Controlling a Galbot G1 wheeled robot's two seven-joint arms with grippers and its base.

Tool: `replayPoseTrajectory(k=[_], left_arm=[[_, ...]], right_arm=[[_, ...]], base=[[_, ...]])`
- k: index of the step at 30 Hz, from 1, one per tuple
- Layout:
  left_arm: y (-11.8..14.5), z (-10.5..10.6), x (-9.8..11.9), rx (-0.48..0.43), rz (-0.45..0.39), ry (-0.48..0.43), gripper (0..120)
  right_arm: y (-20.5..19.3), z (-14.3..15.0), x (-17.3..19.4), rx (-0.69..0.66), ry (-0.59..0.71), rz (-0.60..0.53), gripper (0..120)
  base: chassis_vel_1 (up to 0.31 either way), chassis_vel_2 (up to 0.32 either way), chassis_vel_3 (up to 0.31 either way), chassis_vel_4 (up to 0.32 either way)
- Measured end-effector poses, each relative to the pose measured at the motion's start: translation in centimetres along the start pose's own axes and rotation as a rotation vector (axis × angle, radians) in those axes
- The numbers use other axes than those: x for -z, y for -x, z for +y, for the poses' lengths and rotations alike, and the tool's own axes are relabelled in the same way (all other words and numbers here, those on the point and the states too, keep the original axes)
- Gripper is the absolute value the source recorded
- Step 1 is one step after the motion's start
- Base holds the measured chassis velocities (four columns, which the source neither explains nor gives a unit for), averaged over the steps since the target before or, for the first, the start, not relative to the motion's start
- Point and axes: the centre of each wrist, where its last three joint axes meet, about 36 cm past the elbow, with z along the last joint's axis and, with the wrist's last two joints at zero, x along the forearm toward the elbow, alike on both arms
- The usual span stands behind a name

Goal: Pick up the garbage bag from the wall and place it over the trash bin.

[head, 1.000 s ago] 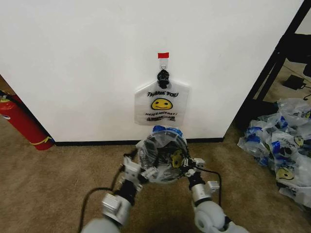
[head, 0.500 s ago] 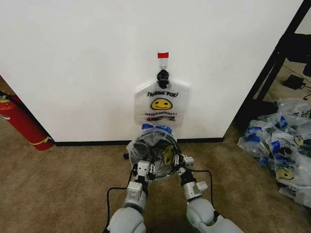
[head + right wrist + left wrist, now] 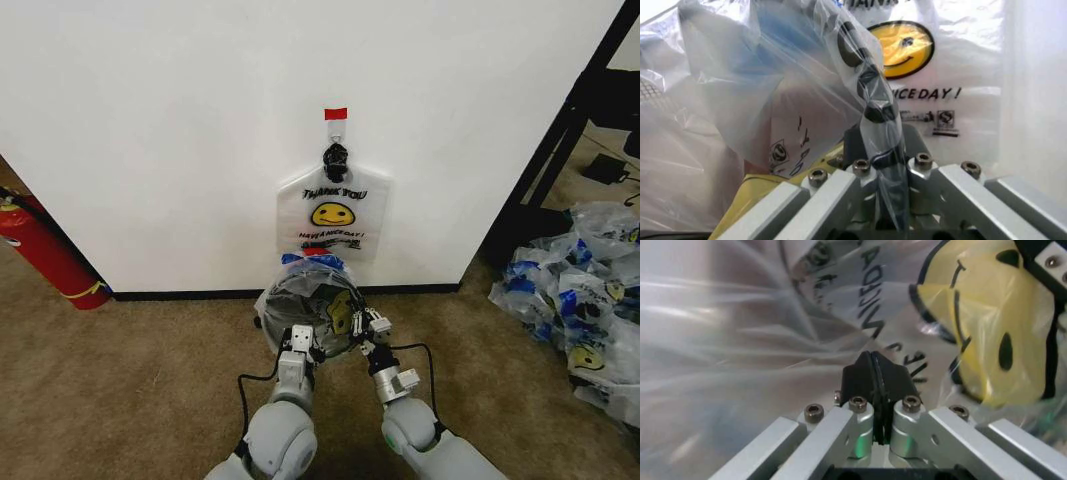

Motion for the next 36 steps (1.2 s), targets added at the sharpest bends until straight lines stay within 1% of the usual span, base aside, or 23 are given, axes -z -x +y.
replayPoseTrajectory(k=[6,9,11,12,19,20,25,32,36], left_arm=[[0.7,-0.4,0.2,0.017,0.007,-0.007,0],[1.6,-0.6,0.2,0.051,0.012,0.0,0],[2.3,-0.5,0.2,0.084,0.011,0.017,0],[2.3,-0.5,0.2,0.084,0.011,0.017,0],[5.6,0.9,0.2,0.199,0.001,0.074,0],[5.6,0.9,0.2,0.199,0.001,0.074,0],[7.5,2.1,-0.8,0.262,0.007,0.103,0],[8.5,2.6,-0.9,0.287,0.001,0.107,0],[8.7,2.5,-0.5,0.274,-0.008,0.098,0]], right_arm=[[-0.1,0.8,0.2,-0.007,0.039,0.012,0],[-0.3,2.1,0.9,-0.021,0.113,0.028,0],[-0.6,2.6,1.2,-0.017,0.131,0.034,0],[-0.6,2.6,1.2,-0.017,0.131,0.034,0],[-2.0,3.8,1.6,0.013,0.145,0.051,0],[-2.0,3.8,1.6,0.013,0.145,0.051,0],[-2.5,4.6,1.8,0.05,0.164,0.05,0],[-2.8,4.8,2.2,0.076,0.187,0.045,0],[-3.3,4.8,2.1,0.105,0.197,0.047,0]], base=[[0.0,0.0,0.0,0.0],[0.0,0.0,0.0,0.0],[0.0,0.0,0.0,0.0],[0.0,0.0,0.0,0.0],[0.0,0.0,0.0,0.0],[0.0,0.0,0.0,0.0],[0.0,0.0,0.0,0.0],[0.0,0.0,0.0,0.0],[0.0,0.0,0.0,0.0]])
